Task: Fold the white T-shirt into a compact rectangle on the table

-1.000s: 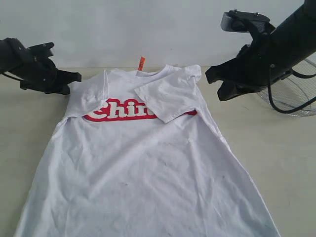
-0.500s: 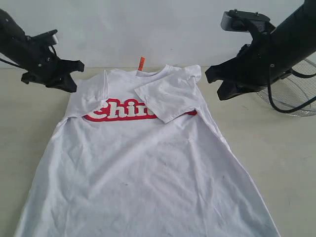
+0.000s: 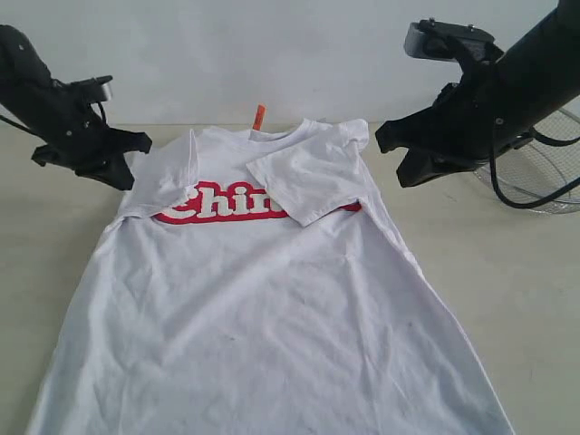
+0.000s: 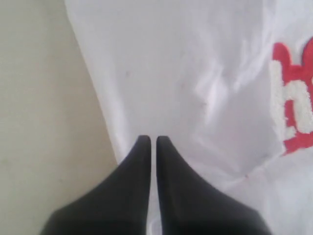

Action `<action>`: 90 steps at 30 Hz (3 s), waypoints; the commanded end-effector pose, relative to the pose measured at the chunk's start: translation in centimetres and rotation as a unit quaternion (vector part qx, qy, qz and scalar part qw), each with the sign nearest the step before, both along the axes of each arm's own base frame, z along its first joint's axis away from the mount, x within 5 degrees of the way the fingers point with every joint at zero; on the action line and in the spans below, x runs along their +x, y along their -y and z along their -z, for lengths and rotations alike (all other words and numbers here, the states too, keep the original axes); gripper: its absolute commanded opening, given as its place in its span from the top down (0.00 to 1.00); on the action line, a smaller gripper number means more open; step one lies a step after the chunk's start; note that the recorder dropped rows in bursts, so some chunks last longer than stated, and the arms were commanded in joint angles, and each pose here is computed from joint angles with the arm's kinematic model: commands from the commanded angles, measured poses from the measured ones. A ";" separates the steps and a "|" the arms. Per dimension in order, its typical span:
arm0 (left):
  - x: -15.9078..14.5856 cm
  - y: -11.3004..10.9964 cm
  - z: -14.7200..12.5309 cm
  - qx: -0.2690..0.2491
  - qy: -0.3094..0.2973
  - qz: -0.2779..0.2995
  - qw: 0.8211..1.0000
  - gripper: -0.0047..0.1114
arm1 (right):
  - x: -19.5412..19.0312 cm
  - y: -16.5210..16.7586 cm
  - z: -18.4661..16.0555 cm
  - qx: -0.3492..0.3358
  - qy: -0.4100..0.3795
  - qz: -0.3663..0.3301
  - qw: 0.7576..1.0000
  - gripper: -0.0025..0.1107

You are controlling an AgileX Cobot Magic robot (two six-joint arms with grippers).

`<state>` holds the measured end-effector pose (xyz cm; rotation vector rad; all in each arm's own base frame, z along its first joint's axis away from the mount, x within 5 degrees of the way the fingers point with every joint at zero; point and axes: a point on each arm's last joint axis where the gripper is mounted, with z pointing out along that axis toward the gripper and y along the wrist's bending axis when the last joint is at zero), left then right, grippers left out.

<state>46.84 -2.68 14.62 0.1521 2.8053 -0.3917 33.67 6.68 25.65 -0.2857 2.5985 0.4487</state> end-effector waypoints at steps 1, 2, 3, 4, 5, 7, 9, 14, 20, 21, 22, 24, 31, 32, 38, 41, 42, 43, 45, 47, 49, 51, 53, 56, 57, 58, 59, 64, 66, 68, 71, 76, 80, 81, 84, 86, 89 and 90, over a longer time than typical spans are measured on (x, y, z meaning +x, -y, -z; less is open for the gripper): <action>-0.9 0.3 -2.3 -0.001 -0.008 0.007 1.000 0.92 | -0.2 0.1 -0.4 -0.001 0.007 -0.002 1.000 0.98; -0.9 0.3 -2.3 0.002 -0.011 0.006 1.000 0.92 | -0.2 0.1 -0.4 -0.001 0.007 -0.002 1.000 0.98; -1.0 0.2 -2.1 0.006 -0.015 0.004 1.000 0.92 | -0.2 0.1 -0.4 -0.001 0.007 -0.002 1.000 0.98; -1.2 0.1 -1.9 0.010 -0.021 0.004 1.000 0.92 | -0.2 0.1 -0.4 -0.001 0.007 -0.002 1.000 0.98; -1.3 0.1 -1.6 0.014 -0.023 0.004 1.000 0.92 | -0.2 0.1 -0.4 -0.001 0.007 -0.002 1.000 0.98; -1.5 0.0 -1.1 0.016 -0.028 0.002 0.999 0.92 | -0.2 0.1 -0.4 -0.001 0.007 -0.002 1.000 0.98; -1.7 0.0 -0.5 0.018 -0.026 -0.002 0.999 0.92 | -0.2 0.1 -0.4 0.001 0.007 -0.002 1.000 0.98; -1.8 0.0 1.7 0.019 -0.050 -0.002 0.999 0.92 | -0.2 0.1 -0.4 0.003 0.006 -0.001 1.000 0.98; -1.9 0.0 0.5 0.019 -0.038 -0.002 0.999 0.92 | -0.2 0.1 -0.4 0.003 0.009 0.000 1.000 0.98; -2.0 0.0 -0.1 0.018 -0.036 0.000 0.999 0.92 | -0.2 0.1 -0.4 0.004 0.008 0.001 1.000 0.98; -2.2 0.0 -1.0 0.017 -0.033 0.002 0.999 0.92 | -0.2 0.1 -0.4 0.007 0.006 0.007 1.000 0.98; -2.9 0.1 -2.9 0.014 -0.037 0.010 0.999 0.92 | -0.3 0.5 -0.3 0.010 -0.011 0.016 1.000 0.98; -7.5 0.6 -7.9 -0.020 -0.010 0.000 1.000 0.92 | -2.8 4.4 -0.5 0.023 -0.036 0.077 0.996 0.98; -8.5 0.7 -8.8 -0.025 -0.002 0.008 1.000 0.92 | -3.3 4.8 -0.6 0.022 -0.035 0.081 0.996 0.98; -13.9 0.6 -12.0 -0.025 0.050 -0.002 0.998 0.92 | -5.4 4.9 -0.6 0.033 -0.056 0.073 0.995 0.98; -16.3 0.7 -11.8 -0.035 0.048 -0.012 0.998 0.92 | -6.1 4.7 0.2 0.041 -0.090 0.066 0.993 0.98; -16.9 0.7 -11.4 -0.036 0.039 -0.012 0.998 0.92 | -6.4 4.6 0.4 0.044 -0.097 0.064 0.992 0.98; -17.5 0.7 -11.1 -0.036 0.033 -0.008 0.999 0.92 | -6.6 4.5 0.7 0.049 -0.100 0.060 0.992 0.98; -18.9 0.7 -9.9 -0.037 0.010 -0.005 0.999 0.92 | -7.0 4.2 1.2 0.059 -0.103 0.053 0.992 0.98; -20.3 0.9 -8.9 -0.050 -0.004 -0.017 0.999 0.92 | -7.6 4.1 1.9 0.065 -0.108 0.050 0.991 0.98; -21.7 1.0 -8.0 -0.062 -0.016 -0.027 0.998 0.92 | -8.1 4.1 2.9 0.062 -0.114 0.047 0.990 0.98; -23.5 1.2 -7.3 -0.077 -0.024 -0.042 0.996 0.92 | -8.7 4.1 3.9 0.063 -0.128 0.052 0.988 0.95; -25.3 1.3 -6.7 -0.090 -0.028 -0.055 0.994 0.92 | -9.2 4.0 4.4 0.065 -0.140 0.052 0.987 0.87; -27.1 1.5 -6.4 -0.110 -0.013 -0.056 0.992 0.92 | -9.6 3.9 4.7 0.071 -0.157 0.050 0.984 0.64; -27.5 1.7 -6.5 -0.119 -0.008 -0.057 0.991 0.91 | -9.8 3.8 4.8 0.074 -0.166 0.048 0.982 0.57; -28.0 1.8 -6.5 -0.128 -0.007 -0.058 0.990 0.89 | -10.2 3.7 4.8 0.078 -0.185 0.041 0.979 0.49; -28.4 1.9 -6.6 -0.135 -0.006 -0.053 0.989 0.86 | -10.4 3.6 4.8 0.082 -0.197 0.036 0.976 0.46; -30.0 2.2 -6.2 -0.142 -0.030 -0.031 0.989 0.56 | -11.2 3.3 4.7 0.095 -0.246 0.037 0.964 0.44; -30.4 2.0 -5.8 -0.133 -0.041 -0.032 0.990 0.45 | -11.6 3.3 5.0 0.096 -0.254 0.037 0.962 0.44; -30.7 1.6 -5.1 -0.110 -0.051 -0.045 0.992 0.42 | -12.3 3.4 6.0 0.088 -0.265 0.046 0.959 0.44; -31.4 0.9 -4.0 -0.073 -0.075 -0.075 0.992 0.43 | -13.8 4.0 8.0 0.051 -0.289 0.068 0.953 0.44; -31.6 0.8 -3.7 -0.070 -0.085 -0.088 0.990 0.43 | -16.1 4.5 10.3 0.015 -0.322 0.086 0.943 0.44; -31.2 0.7 -2.2 -0.059 -0.136 -0.102 0.984 0.43 | -15.6 4.7 10.4 0.011 -0.300 0.105 0.948 0.44; -31.1 0.7 -1.8 -0.058 -0.146 -0.103 0.982 0.43 | -15.5 4.7 10.4 0.011 -0.296 0.107 0.949 0.44; -30.6 0.7 0.0 -0.049 -0.201 -0.106 0.973 0.43 | -15.4 4.7 10.5 0.010 -0.296 0.108 0.949 0.44; -30.6 0.7 0.7 -0.047 -0.224 -0.106 0.968 0.43 | -15.4 4.7 10.5 0.010 -0.296 0.108 0.949 0.44; -30.5 0.7 1.0 -0.046 -0.229 -0.107 0.967 0.43 | -15.4 4.7 10.5 0.010 -0.296 0.109 0.949 0.44; -30.5 0.7 1.0 -0.045 -0.228 -0.108 0.967 0.43 | -15.4 4.7 10.5 0.010 -0.296 0.109 0.949 0.44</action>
